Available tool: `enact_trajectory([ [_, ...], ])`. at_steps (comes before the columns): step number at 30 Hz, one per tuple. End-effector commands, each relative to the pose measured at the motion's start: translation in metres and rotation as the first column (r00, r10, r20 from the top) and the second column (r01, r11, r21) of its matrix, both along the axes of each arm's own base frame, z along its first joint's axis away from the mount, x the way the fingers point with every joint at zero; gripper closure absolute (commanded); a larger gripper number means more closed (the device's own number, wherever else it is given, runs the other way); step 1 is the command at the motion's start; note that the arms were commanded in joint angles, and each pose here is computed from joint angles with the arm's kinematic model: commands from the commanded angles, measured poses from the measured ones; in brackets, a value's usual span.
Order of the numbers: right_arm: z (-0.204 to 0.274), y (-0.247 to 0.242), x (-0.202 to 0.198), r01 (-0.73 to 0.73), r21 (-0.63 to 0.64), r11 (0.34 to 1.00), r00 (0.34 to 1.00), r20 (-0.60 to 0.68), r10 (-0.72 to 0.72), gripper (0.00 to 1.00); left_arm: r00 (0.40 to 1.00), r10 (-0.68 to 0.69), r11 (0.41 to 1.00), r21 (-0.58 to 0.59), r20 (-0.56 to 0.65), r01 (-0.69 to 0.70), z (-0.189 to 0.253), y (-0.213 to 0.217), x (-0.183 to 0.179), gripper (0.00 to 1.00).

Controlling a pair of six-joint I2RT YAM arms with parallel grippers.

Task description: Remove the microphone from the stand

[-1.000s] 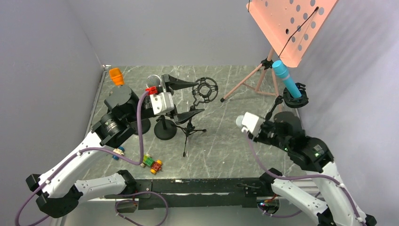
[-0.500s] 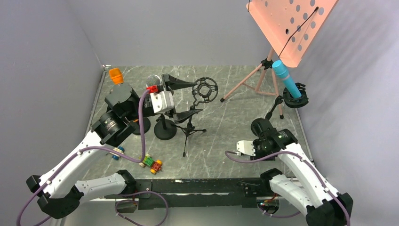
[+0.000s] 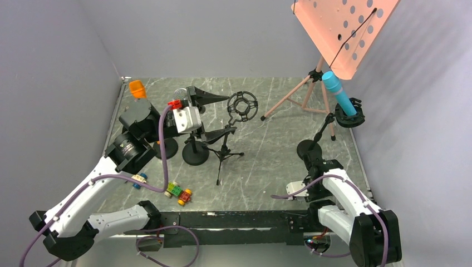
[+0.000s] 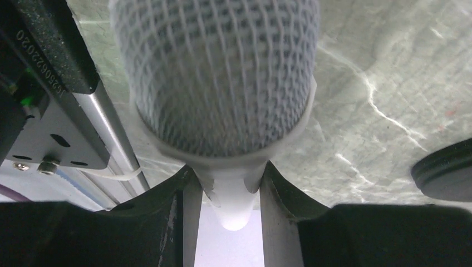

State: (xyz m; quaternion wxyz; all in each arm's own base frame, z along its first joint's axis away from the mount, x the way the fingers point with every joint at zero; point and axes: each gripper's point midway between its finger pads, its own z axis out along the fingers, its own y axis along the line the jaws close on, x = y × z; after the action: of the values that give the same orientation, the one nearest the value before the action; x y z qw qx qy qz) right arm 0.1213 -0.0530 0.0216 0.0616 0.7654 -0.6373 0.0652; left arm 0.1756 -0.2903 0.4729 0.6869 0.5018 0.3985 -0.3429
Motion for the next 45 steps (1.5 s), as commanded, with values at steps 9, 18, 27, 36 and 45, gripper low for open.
enact_trajectory([
  [9, 0.03, 0.015, 0.012, -0.067, 0.087, 0.994, 0.997, 0.034, 0.065, 0.19, 0.999, 0.008, 0.999, -0.041, 0.039, -0.006, 0.017, 0.016, -0.008, 0.19],
  [18, 0.111, 0.049, 0.021, -0.174, 0.265, 0.948, 0.957, 0.271, 0.1, 0.16, 0.998, 0.04, 0.999, -0.001, 0.041, -0.04, 0.004, 0.023, -0.006, 0.19],
  [27, 0.202, 0.129, 0.039, -0.094, 0.721, 0.687, 0.922, 0.323, -0.212, 0.06, 0.99, 0.138, 0.968, 0.214, -0.001, -0.135, -0.088, 0.059, -0.018, 0.19],
  [36, 0.29, 0.237, 0.075, 0.055, 0.926, 0.375, 0.939, 0.079, -0.335, 0.0, 0.986, 0.147, 0.945, 0.304, -0.076, -0.118, -0.15, 0.058, -0.015, 0.21],
  [45, 0.269, 0.282, 0.088, 0.266, 0.959, 0.102, 0.877, -0.197, -0.437, 0.12, 0.926, 0.295, 0.938, 0.255, -0.236, -0.234, -0.169, 0.041, 0.029, 0.23],
])
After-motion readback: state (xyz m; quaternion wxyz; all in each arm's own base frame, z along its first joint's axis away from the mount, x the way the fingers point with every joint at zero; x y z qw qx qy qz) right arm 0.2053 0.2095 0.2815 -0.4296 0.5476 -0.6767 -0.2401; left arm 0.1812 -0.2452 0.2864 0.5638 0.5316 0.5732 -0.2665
